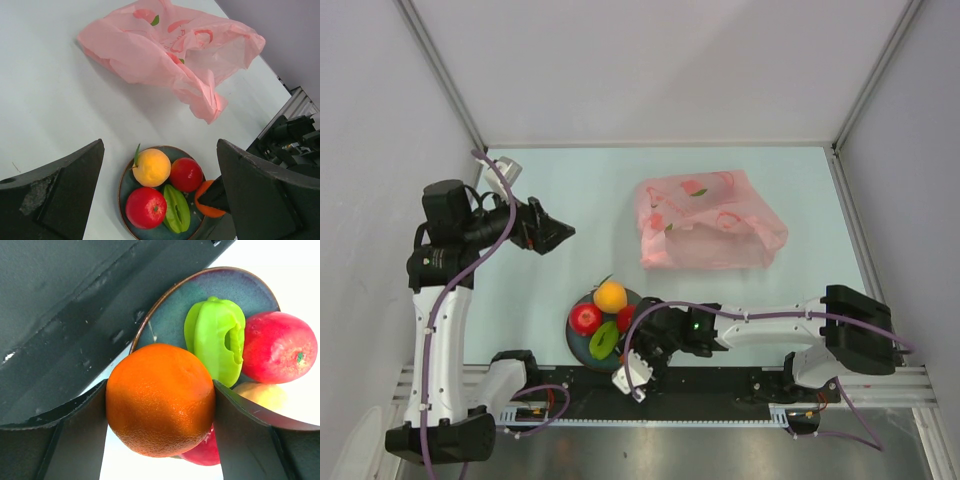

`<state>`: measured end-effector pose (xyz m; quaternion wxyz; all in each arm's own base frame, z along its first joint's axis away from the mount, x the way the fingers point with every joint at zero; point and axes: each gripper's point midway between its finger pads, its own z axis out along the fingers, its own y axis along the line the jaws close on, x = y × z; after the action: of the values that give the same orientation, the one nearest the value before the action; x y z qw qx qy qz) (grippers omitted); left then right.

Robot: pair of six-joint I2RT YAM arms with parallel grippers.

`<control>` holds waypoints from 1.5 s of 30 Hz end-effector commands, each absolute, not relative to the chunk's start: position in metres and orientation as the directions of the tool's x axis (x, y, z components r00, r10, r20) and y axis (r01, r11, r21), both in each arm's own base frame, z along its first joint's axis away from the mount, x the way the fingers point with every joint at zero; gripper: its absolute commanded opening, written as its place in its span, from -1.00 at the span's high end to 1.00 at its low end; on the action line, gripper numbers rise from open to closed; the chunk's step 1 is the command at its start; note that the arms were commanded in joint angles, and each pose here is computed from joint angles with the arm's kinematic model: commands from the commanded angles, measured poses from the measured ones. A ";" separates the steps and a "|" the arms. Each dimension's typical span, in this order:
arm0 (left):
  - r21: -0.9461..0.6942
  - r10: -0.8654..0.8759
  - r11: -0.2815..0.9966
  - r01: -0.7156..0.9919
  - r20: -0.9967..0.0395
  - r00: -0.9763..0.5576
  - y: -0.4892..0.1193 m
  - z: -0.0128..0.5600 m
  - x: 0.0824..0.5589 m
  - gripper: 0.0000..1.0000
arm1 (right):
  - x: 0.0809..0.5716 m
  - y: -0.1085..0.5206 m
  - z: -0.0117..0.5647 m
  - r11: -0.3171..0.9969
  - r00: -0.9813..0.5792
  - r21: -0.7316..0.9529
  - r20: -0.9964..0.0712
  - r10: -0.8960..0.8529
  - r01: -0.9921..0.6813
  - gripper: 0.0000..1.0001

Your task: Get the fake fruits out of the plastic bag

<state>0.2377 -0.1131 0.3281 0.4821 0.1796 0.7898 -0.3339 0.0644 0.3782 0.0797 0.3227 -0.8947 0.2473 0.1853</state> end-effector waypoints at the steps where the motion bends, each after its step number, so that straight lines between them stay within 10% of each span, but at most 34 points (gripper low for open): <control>1: -0.341 -0.048 0.686 0.643 -0.902 -0.428 -0.116 0.340 0.235 -1.00 | 0.073 0.384 0.085 -0.650 0.833 -0.539 -0.461 -0.304 -0.536 -0.47; 5: -0.351 -0.051 0.663 0.661 -0.902 -0.428 -0.120 0.344 0.235 -1.00 | 0.077 0.379 0.089 -0.641 0.830 -0.540 -0.454 -0.324 -0.546 -0.60; 7: -0.349 -0.052 0.657 0.668 -0.905 -0.422 -0.120 0.348 0.236 -1.00 | 0.077 0.378 0.094 -0.628 0.829 -0.552 -0.454 -0.325 -0.549 -0.99; 15: -0.361 -0.058 0.624 0.693 -0.906 -0.420 -0.125 0.358 0.236 -0.99 | 0.079 0.375 0.136 -0.540 0.832 -0.635 -0.460 -0.311 -0.553 -0.99; 25: -0.370 0.104 0.449 0.813 -0.883 -0.458 -0.177 0.336 0.209 -1.00 | 0.109 0.296 0.265 -0.056 0.597 -0.648 -0.661 -0.455 -0.760 -0.99; 31: -0.424 0.283 0.348 0.836 -0.803 -0.525 -0.224 0.292 0.191 -1.00 | 0.200 0.204 0.266 0.399 0.152 -0.453 -0.790 -0.593 -0.797 -0.80; 35: -0.555 0.317 0.279 0.783 -0.717 -0.621 -0.254 0.275 0.194 -1.00 | 0.235 0.181 0.250 0.623 -0.135 -0.238 -0.862 -0.490 -0.745 -0.20; 45: -0.695 0.353 0.255 0.672 -0.580 -0.734 -0.309 0.251 0.224 -0.99 | 0.288 0.203 0.199 0.646 -0.242 -0.177 -0.828 -0.505 -0.742 0.13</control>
<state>0.2114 -0.2886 0.2292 0.1484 0.3318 0.7963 -0.4836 0.2677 0.1865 0.1954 0.4469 -0.4198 0.7829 0.1054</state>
